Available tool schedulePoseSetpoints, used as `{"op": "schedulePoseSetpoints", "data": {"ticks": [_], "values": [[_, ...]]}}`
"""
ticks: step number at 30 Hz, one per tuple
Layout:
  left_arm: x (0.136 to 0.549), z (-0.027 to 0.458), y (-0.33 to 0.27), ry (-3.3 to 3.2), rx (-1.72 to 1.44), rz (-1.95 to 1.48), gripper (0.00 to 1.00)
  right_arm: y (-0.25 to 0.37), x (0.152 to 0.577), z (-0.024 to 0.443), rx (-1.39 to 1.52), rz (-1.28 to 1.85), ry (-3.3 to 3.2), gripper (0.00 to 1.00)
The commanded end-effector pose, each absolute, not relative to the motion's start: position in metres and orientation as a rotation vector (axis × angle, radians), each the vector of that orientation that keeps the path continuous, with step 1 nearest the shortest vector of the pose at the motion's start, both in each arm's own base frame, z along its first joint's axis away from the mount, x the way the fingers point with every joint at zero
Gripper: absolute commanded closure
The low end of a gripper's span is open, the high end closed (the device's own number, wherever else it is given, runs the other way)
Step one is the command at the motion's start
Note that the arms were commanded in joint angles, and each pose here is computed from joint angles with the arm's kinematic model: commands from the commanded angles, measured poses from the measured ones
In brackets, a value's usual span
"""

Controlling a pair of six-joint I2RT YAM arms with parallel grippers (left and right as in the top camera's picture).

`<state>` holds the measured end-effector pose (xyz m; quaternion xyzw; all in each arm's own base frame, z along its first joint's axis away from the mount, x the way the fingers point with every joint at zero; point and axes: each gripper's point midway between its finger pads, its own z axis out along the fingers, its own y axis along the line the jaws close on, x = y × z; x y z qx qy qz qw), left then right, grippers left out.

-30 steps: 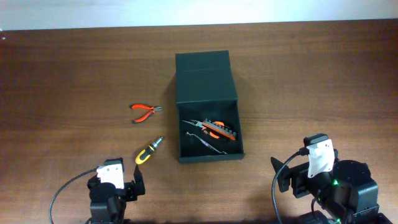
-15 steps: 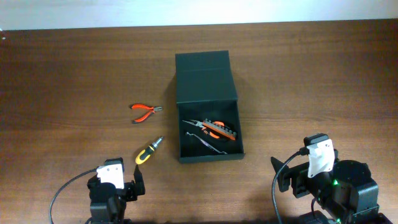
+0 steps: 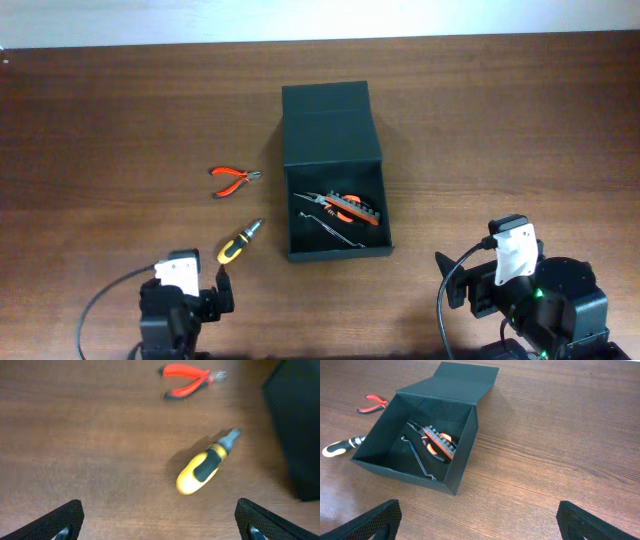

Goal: Pack container
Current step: 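Reach the left gripper to the red-handled cutters and grasp them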

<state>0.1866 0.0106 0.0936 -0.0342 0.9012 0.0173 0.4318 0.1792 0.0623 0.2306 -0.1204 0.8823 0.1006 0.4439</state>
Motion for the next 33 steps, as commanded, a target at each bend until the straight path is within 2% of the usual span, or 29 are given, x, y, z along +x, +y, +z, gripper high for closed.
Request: {"op": "schedulePoseSetpoints", "data": {"ticks": [1, 8, 14, 19, 25, 33], "values": [[0.198, 0.142, -0.003, 2.205, -0.026, -0.045, 0.01, 0.062, 0.179, 0.231, -0.280, 0.259, 2.182, 0.01], [0.233, 0.215, -0.030, 2.213, 0.055, -0.222, 0.01, 0.062, 0.179, 0.231, -0.280, 0.259, 2.182, 0.01], [0.283, 0.234, -0.024, 2.274, -0.162, -0.280, 0.01, 0.062, 0.179, 0.231, -0.280, 0.259, 2.182, 0.01], [0.321, 0.207, 0.001, 2.307, -0.627, -0.259, 0.01, 0.062, 0.179, 0.231, -0.280, 0.259, 2.182, 0.01], [0.351, 0.155, 0.006, 2.327, -0.980, -0.299, 0.01, 0.062, 0.179, 0.231, -0.280, 0.259, 2.182, 0.01], [0.362, 0.091, 0.006, 2.293, -1.454, -0.325, 0.01, 0.062, 0.179, 0.231, -0.280, 0.259, 2.181, 0.01]]}}
